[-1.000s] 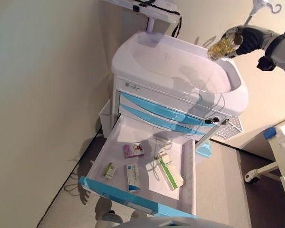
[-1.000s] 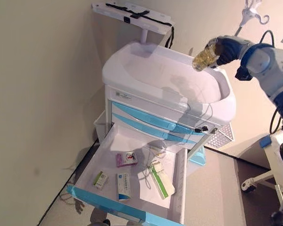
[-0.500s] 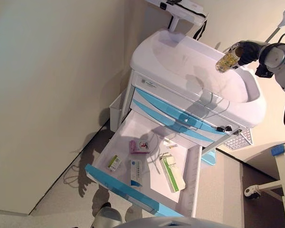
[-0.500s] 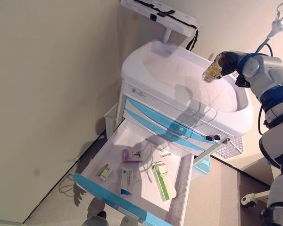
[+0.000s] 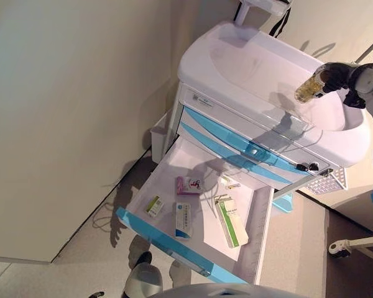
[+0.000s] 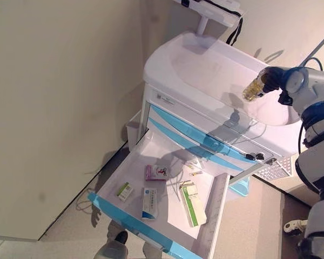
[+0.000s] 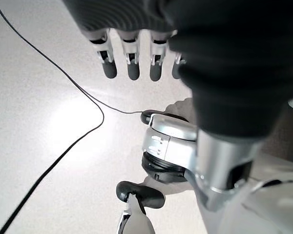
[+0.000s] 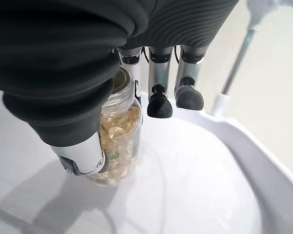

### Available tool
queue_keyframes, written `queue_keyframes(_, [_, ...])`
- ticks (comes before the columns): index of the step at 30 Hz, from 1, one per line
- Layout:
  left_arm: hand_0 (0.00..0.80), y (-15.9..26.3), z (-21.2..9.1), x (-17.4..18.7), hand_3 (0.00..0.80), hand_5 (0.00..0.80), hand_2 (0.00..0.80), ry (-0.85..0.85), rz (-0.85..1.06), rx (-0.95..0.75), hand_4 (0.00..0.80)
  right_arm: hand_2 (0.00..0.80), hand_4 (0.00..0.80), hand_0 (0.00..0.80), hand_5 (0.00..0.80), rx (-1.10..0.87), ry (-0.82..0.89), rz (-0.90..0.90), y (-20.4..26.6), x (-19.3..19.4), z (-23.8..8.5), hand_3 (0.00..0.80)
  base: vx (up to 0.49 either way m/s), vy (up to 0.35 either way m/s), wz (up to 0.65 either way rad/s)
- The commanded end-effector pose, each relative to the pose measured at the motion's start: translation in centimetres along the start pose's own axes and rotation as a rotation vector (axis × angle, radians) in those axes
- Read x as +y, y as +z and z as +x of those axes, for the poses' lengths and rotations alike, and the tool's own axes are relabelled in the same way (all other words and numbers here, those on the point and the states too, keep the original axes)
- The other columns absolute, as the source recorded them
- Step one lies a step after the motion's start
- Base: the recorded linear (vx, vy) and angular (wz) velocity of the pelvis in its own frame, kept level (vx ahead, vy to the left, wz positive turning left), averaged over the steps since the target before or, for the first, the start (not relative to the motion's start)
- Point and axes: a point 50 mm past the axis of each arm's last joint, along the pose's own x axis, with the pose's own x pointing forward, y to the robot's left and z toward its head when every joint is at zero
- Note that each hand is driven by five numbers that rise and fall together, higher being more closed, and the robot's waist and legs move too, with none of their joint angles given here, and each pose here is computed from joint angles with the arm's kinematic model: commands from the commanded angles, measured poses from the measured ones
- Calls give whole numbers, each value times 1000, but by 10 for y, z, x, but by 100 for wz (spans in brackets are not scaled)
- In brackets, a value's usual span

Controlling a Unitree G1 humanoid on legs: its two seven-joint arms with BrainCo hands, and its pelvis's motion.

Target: Open the drawer and pick up the medicine

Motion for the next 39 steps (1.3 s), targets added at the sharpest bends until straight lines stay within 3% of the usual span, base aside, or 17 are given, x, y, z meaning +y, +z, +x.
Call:
queue_keyframes(1, [0, 4, 0, 8, 0, 0, 0, 3, 1, -19, 0, 800, 800, 800, 800, 72, -71, 74, -20, -20, -9, 800, 0, 0, 0])
queue_keyframes(32, [0, 9, 1, 7, 0, 0, 0, -4, 55, -22, 0, 800, 800, 800, 800, 50, -7, 56, -8, -8, -3, 800, -1, -2, 1])
queue_keyframes(33, [0, 10, 1, 8, 0, 0, 0, -3, 57, -23, 0, 700, 700, 700, 700, 49, -5, 54, -8, -7, -3, 700, 0, 0, 0])
queue_keyframes(34, [0, 10, 1, 8, 0, 0, 0, -1, 59, -23, 0, 511, 511, 511, 511, 49, -6, 52, -7, -8, -3, 511, 0, 0, 0])
queue_keyframes(35, [0, 10, 1, 8, 0, 0, 0, -2, 60, -22, 0, 229, 229, 229, 229, 50, -3, 50, -8, -8, -3, 229, 0, 0, 0])
queue_keyframes(36, [0, 10, 1, 8, 0, 0, 0, -3, 61, -23, 0, 0, 0, 0, 0, 47, -6, 48, -7, -8, -3, 0, 0, 0, 0])
queue_keyframes(39, [0, 10, 1, 7, 0, 0, 0, -3, 60, -23, 0, 0, 0, 0, 0, 39, -16, 52, -5, -8, -2, 0, 0, 0, 0])
